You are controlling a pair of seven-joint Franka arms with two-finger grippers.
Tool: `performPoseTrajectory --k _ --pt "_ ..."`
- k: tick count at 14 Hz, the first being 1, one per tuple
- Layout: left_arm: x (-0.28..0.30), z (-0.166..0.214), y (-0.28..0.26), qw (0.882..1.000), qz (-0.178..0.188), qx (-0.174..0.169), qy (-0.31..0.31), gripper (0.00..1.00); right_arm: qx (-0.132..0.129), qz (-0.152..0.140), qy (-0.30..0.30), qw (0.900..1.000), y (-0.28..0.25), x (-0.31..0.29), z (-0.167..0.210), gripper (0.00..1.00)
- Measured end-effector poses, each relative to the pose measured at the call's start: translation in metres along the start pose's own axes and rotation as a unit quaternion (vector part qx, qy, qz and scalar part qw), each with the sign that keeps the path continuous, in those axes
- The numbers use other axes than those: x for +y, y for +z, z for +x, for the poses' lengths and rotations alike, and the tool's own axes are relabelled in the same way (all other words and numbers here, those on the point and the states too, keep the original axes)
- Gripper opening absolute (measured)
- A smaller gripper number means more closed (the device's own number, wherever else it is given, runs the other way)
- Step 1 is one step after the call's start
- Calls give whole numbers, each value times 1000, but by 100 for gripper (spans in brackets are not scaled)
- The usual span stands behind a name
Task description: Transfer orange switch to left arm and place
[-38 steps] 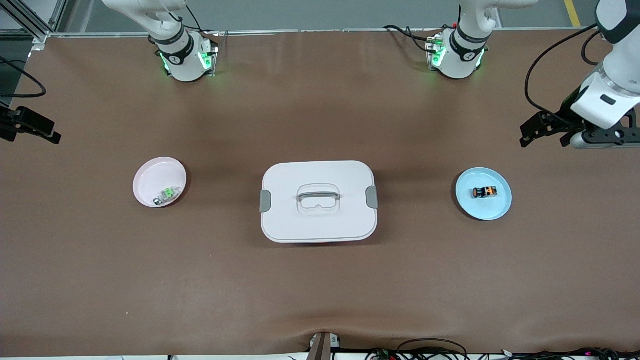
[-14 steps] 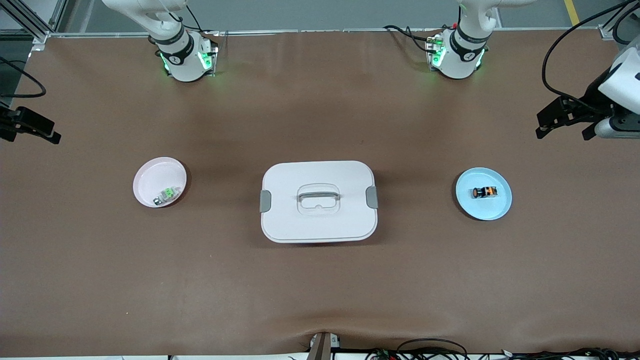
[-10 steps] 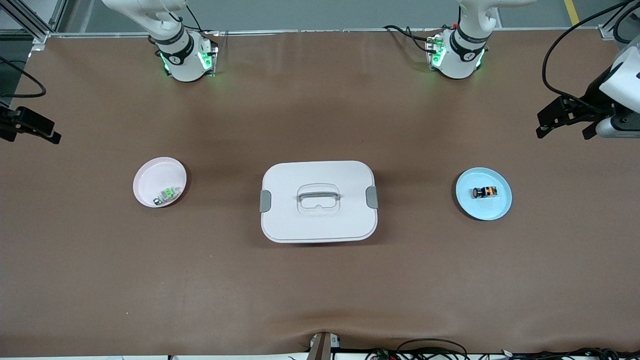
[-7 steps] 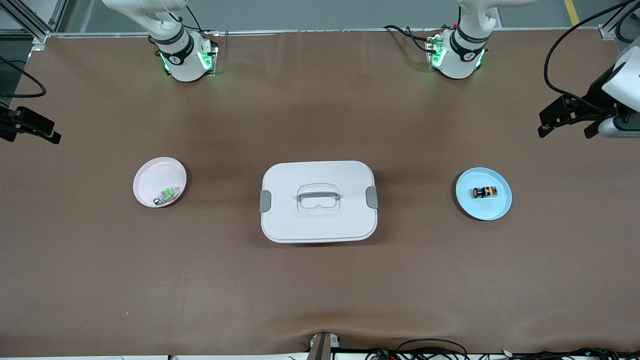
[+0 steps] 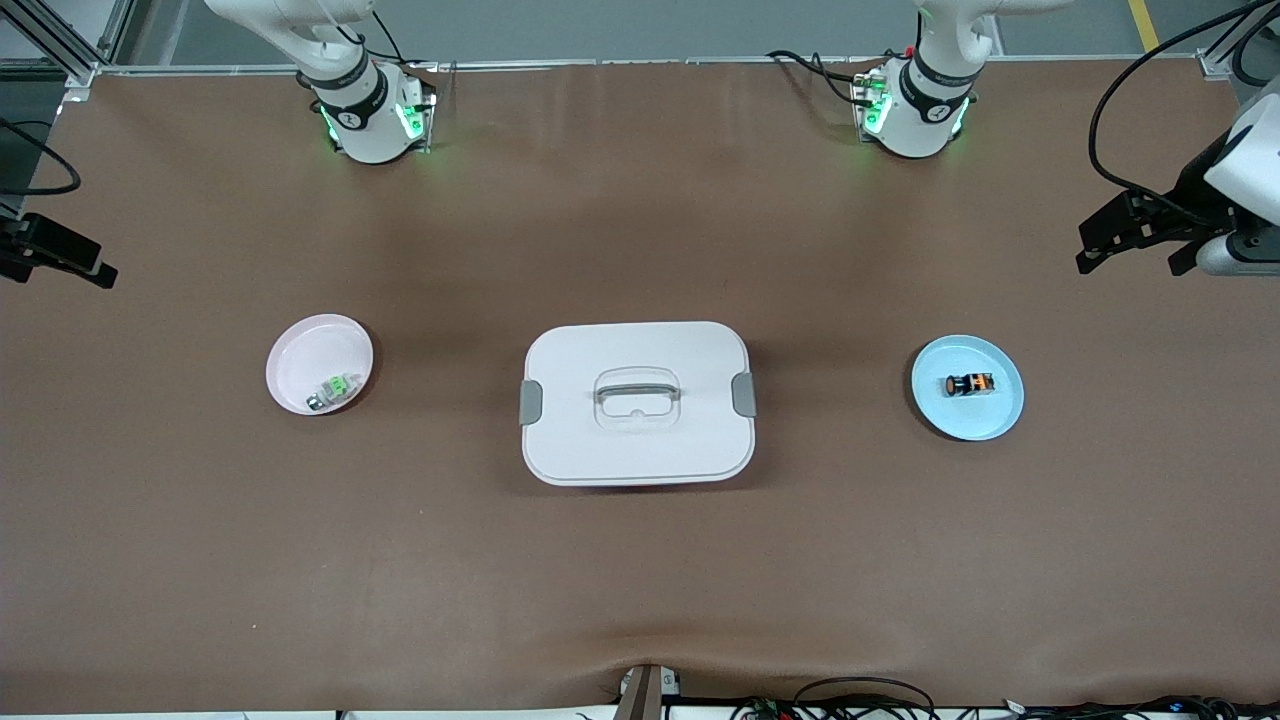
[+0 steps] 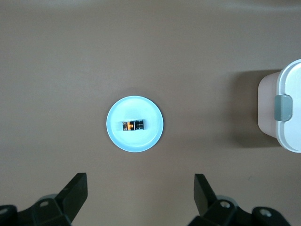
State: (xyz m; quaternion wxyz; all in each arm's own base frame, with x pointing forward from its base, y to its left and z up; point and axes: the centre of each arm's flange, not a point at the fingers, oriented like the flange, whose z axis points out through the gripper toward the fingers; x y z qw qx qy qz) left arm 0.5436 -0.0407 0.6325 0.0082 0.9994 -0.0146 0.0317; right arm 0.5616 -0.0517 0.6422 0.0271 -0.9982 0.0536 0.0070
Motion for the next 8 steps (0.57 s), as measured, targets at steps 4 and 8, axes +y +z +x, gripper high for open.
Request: performPoseTrajectory --k 4,8 --pt "0 0 0 1000 0 0 0 100 1 0 -1 1000 0 -1 0 100" --pt "1 0 -3 1000 0 3 0 100 1 -2 -2 1000 0 -2 0 100"
